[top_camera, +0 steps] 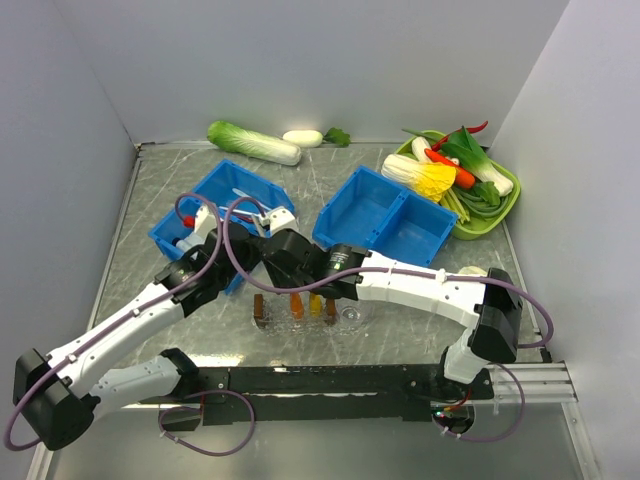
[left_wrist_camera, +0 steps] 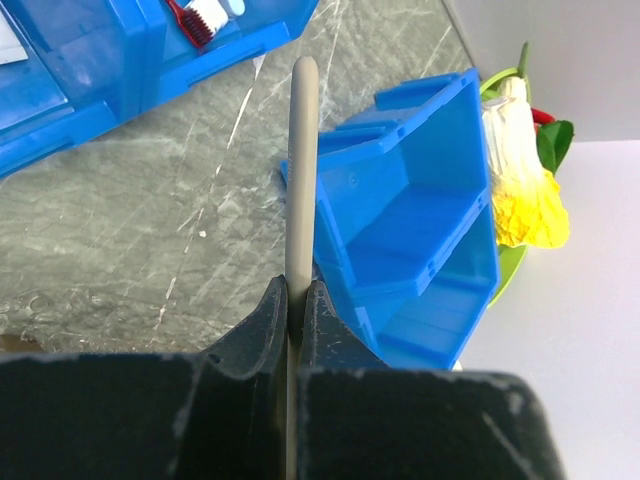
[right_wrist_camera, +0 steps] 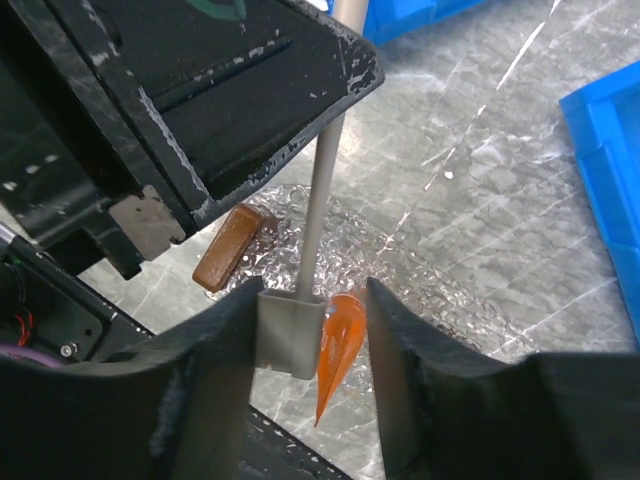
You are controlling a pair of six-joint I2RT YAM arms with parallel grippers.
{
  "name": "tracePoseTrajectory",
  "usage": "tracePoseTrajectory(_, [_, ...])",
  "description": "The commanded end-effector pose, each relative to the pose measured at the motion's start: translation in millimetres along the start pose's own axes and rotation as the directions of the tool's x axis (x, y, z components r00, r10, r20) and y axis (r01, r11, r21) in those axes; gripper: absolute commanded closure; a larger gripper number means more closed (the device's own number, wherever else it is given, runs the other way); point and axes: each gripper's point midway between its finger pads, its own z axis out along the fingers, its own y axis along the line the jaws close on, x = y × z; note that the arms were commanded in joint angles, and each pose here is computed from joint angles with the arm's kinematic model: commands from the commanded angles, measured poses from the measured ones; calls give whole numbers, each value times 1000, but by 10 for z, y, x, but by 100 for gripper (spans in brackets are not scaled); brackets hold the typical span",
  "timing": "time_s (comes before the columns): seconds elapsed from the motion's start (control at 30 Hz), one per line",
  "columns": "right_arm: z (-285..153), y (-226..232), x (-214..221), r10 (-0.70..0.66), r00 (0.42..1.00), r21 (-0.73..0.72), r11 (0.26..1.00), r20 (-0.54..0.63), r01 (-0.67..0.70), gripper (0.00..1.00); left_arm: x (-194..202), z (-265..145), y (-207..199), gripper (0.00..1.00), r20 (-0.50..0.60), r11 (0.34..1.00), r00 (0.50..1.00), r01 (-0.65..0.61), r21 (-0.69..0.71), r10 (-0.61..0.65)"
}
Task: Prepare toiletry sets of a toothbrush and toothpaste on the tray
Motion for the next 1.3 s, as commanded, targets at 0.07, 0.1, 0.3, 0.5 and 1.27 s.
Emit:
tracePoseTrajectory(0.07, [-71,59,-216,18,998,-9,1000,57,-18,59,-66,-70,-59,99,25,999,999,24,33,-25])
tracePoseTrajectory(0.1, [-73,65,-214,17,998,-10,1000,57,-17,63,-64,-74,-64,99,23,999,999,21,36,-22])
tracePoseTrajectory(0.3, [-81,72,-214,20,998,-10,1000,56,-20,74,-58,-77,-110,87,19,998,1000,-18,59,16])
tracePoseTrajectory(0.5, [-190,64,-276,27,997,-32,999,73,-25,82,-211,-171,-151,41,80,995,996,-56,85,49])
tracePoseTrajectory(1.27, [-1193,-248,163,0,999,-322,947,-35,-11,82,-629,-974,-350,4,366,620,671,-740,263,645])
